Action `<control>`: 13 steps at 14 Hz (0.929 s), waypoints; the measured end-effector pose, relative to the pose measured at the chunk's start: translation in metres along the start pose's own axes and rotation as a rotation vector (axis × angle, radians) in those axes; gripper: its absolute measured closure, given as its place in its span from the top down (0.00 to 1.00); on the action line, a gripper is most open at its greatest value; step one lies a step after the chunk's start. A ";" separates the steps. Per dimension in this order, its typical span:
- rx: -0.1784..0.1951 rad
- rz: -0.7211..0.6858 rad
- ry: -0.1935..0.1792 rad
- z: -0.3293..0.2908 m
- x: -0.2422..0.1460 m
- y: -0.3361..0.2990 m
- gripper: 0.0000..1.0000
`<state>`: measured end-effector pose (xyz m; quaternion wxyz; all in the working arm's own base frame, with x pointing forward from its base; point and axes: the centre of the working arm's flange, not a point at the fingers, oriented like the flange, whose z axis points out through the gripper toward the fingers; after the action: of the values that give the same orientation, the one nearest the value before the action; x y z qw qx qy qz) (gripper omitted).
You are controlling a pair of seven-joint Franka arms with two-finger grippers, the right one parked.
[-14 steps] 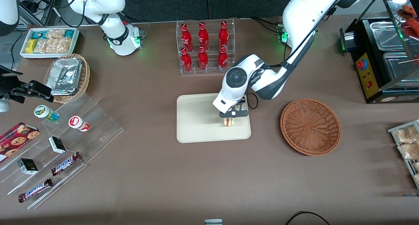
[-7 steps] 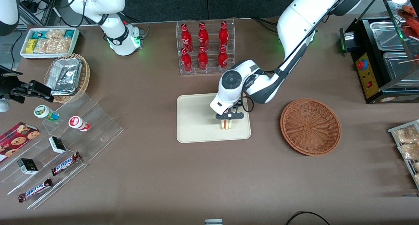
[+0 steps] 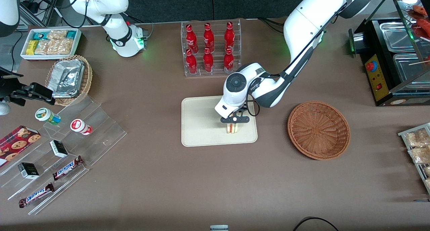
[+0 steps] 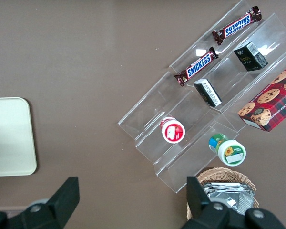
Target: Place sandwich from basket to tray
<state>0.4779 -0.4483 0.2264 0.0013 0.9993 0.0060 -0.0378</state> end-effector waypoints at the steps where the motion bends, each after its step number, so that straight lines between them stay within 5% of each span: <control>1: -0.002 -0.002 0.000 0.000 0.001 0.001 0.31; 8: 0.012 -0.027 -0.003 -0.013 0.019 0.000 1.00; 13: 0.074 -0.069 -0.030 -0.066 0.042 -0.003 1.00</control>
<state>0.5248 -0.4447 0.2889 -0.0369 0.9971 0.0392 -0.0532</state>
